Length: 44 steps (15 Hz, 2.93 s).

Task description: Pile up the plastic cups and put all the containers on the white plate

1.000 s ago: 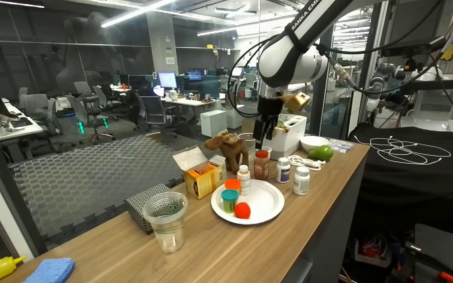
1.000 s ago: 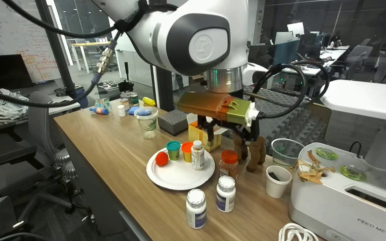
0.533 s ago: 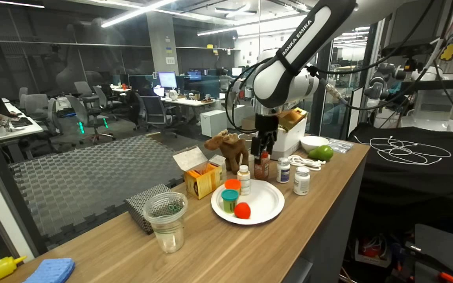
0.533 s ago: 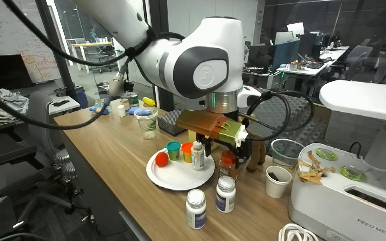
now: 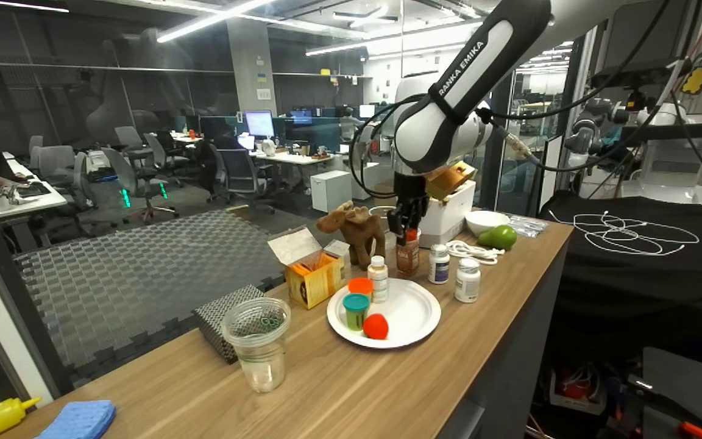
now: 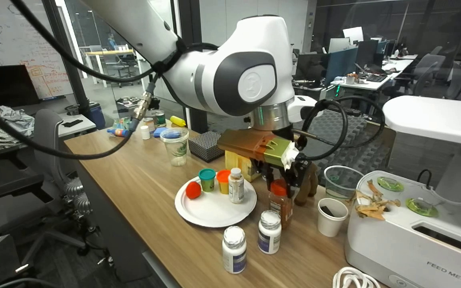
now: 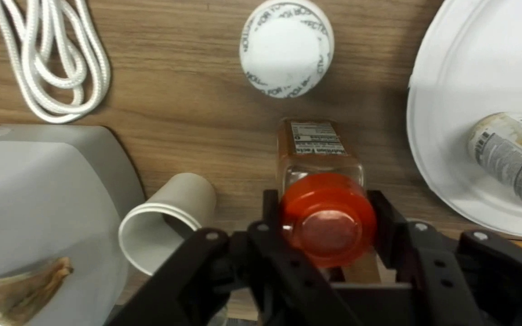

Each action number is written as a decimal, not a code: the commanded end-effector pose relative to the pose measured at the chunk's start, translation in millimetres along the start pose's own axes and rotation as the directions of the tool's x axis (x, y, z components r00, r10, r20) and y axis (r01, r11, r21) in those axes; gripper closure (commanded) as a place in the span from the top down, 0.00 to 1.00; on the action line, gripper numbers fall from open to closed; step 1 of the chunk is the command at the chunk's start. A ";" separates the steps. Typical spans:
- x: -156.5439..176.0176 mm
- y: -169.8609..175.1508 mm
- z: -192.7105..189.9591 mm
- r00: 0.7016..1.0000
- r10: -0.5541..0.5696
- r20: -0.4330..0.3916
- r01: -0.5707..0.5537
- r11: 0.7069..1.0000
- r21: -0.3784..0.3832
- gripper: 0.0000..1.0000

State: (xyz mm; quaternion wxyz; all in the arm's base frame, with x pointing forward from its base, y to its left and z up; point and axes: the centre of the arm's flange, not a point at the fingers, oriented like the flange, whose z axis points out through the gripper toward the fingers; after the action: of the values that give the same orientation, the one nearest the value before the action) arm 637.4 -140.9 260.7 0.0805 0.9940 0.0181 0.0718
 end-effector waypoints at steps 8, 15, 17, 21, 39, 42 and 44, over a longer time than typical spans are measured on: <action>-1.9 -15.4 -58.1 0.991 -0.096 -0.089 0.103 0.991 0.087 0.29; -14.0 -42.0 -70.9 0.987 -0.128 -0.096 0.139 0.983 0.123 0.29; -20.7 -42.7 -73.1 0.988 -0.124 -0.092 0.134 0.984 0.115 0.28; -36.6 -49.1 -79.6 0.987 -0.146 -0.063 0.152 0.983 0.105 0.28; -52.7 -124.0 -52.3 0.956 -0.290 -0.045 0.294 0.944 0.149 0.28; -49.8 -130.7 -49.1 0.954 -0.292 -0.059 0.298 0.943 0.146 0.28; -46.2 -132.8 -45.5 0.956 -0.283 -0.075 0.291 0.947 0.138 0.28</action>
State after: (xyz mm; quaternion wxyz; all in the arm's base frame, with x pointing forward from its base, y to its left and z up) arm 574.9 -9.7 275.8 0.0142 0.9833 0.1705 0.0620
